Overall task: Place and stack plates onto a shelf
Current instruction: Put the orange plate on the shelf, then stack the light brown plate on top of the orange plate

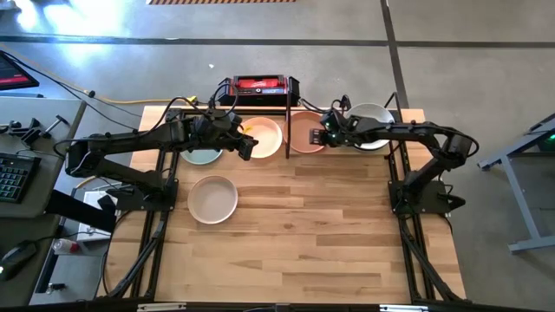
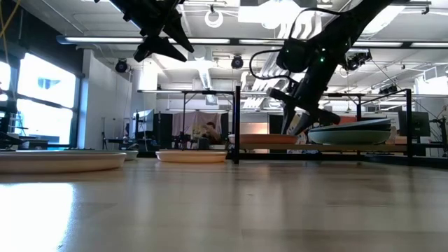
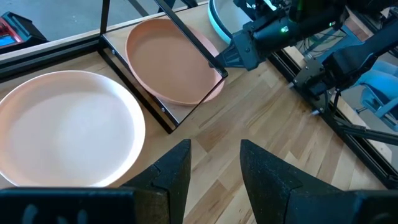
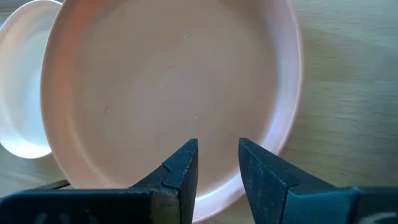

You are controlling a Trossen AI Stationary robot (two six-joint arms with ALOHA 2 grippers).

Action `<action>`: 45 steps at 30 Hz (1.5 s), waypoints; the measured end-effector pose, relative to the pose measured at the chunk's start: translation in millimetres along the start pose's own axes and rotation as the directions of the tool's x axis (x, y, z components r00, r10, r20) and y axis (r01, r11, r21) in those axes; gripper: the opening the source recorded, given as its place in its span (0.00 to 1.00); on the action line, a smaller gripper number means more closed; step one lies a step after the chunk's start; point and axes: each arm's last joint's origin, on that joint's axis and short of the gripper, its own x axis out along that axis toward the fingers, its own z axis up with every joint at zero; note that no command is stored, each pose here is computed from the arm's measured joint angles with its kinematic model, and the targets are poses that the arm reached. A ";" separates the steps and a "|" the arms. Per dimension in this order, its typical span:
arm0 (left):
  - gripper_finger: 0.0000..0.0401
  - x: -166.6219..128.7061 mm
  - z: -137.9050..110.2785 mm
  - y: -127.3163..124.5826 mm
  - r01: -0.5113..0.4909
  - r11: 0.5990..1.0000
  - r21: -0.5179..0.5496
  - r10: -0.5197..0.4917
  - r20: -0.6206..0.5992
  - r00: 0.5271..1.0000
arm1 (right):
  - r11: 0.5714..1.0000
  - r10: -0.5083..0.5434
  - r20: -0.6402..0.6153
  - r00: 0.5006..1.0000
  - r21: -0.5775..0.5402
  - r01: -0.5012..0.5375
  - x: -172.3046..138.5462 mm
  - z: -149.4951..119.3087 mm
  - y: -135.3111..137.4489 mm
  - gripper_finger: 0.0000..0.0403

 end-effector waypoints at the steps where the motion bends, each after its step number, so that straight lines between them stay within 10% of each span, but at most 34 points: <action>1: 0.32 0.0 0.0 0.0 0.000 1.000 0.000 0.000 0.000 1.000 | 1.000 -0.003 -0.001 1.000 0.001 0.003 0.0 0.3 -0.6 0.27; 27: 0.32 0.0 0.0 0.0 0.000 1.000 0.000 0.000 0.000 1.000 | 0.996 -0.075 -0.005 0.997 0.050 0.075 -0.4 12.5 -16.8 0.27; 45: 0.32 0.0 0.0 0.0 0.000 1.000 0.000 0.000 0.000 1.000 | 0.942 0.289 -0.039 0.956 -0.168 -0.292 -45.1 13.8 7.9 0.27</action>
